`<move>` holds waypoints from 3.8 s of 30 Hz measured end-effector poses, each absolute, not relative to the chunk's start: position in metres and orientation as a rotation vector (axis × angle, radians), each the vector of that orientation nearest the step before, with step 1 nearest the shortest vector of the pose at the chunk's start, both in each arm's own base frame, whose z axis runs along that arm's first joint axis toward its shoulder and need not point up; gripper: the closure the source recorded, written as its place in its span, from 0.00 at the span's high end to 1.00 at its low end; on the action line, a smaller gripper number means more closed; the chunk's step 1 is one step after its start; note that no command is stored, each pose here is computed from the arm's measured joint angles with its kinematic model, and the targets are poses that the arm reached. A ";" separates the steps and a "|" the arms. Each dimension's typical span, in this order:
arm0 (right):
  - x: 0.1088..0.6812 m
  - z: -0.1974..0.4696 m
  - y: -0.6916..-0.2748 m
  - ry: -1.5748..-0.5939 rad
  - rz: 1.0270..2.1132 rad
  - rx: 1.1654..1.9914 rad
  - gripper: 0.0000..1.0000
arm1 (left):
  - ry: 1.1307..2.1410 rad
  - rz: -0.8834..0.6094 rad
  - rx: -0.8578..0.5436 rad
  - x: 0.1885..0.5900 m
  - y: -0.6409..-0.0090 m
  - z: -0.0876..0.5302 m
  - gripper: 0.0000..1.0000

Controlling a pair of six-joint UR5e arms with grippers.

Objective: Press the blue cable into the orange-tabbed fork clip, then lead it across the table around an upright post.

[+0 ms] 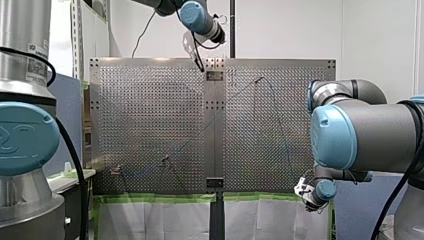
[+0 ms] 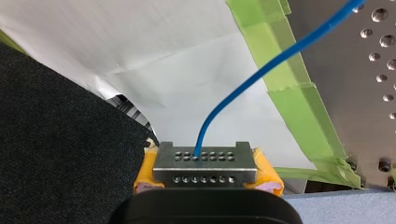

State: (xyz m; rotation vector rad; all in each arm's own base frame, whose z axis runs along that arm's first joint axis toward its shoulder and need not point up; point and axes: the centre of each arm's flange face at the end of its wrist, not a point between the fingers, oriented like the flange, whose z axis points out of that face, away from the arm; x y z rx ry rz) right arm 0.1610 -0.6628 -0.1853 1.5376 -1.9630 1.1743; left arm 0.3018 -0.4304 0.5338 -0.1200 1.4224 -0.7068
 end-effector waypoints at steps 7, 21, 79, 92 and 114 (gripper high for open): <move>0.162 -0.185 -0.663 -1.963 1.178 1.542 0.00 | 1.405 -0.704 -0.130 0.300 -0.425 0.515 0.98; 0.163 -0.185 -0.662 -1.962 1.181 1.545 0.00 | 1.537 -0.690 -0.125 0.320 -0.451 0.381 0.98; 0.164 -0.185 -0.663 -1.960 1.184 1.548 0.00 | 1.684 -0.540 -0.126 0.319 -0.301 0.117 0.98; 0.164 -0.184 -0.663 -1.960 1.196 1.556 0.00 | 1.692 -0.562 -0.040 0.276 -0.282 0.093 0.98; 0.164 -0.184 -0.663 -1.960 1.196 1.556 0.00 | 1.692 -0.559 -0.021 0.256 -0.272 0.084 0.98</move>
